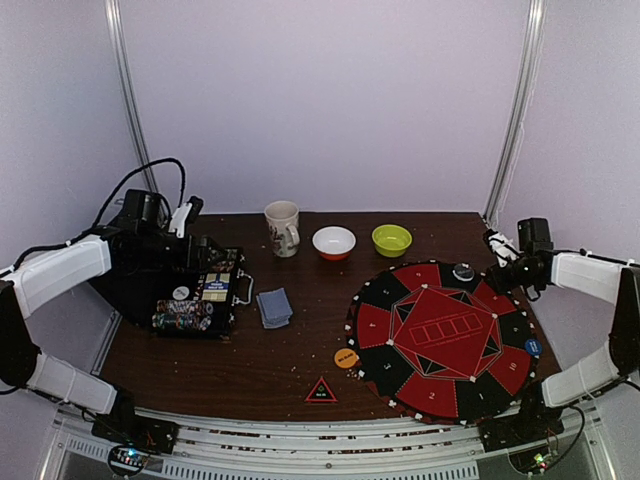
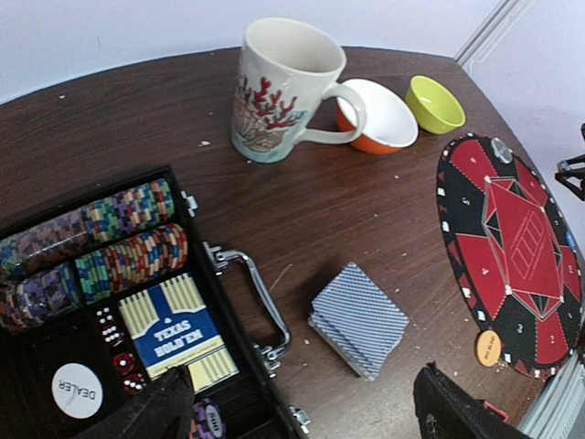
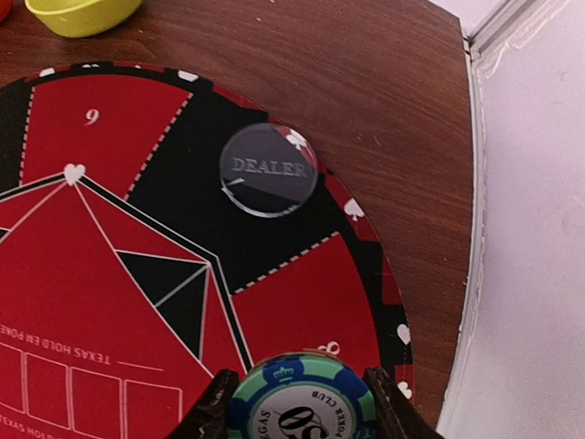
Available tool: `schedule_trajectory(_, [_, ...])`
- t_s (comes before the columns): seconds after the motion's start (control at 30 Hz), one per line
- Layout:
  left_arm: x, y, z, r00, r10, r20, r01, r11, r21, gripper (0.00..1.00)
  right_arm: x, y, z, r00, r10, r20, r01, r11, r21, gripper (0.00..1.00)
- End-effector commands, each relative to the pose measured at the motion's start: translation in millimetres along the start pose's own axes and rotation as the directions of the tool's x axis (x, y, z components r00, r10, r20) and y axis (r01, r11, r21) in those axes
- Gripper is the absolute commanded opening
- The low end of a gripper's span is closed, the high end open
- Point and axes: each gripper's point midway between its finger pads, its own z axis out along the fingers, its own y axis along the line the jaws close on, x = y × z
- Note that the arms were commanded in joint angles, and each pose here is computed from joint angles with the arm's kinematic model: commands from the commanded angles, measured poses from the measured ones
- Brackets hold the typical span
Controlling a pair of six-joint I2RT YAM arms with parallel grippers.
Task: Distribute texas hold em gaming equipment
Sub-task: Place the poker chips pile in the small blind area.
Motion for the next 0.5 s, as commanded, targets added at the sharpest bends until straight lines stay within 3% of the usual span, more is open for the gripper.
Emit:
schedule_trajectory(0.0, [4, 28, -5, 0.996, 0.085, 0.008, -0.084, 0.993, -0.083, 0.86, 18, -19, -2, 0.998, -0.016, -0.054, 0.02, 0.997, 0.07, 0.08])
schedule_trajectory(0.47, [11, 52, -10, 0.998, 0.055, 0.012, -0.053, 0.988, -0.145, 0.87, 118, -47, -9, 0.975, 0.046, -0.218, -0.019, 0.992, 0.128, 0.09])
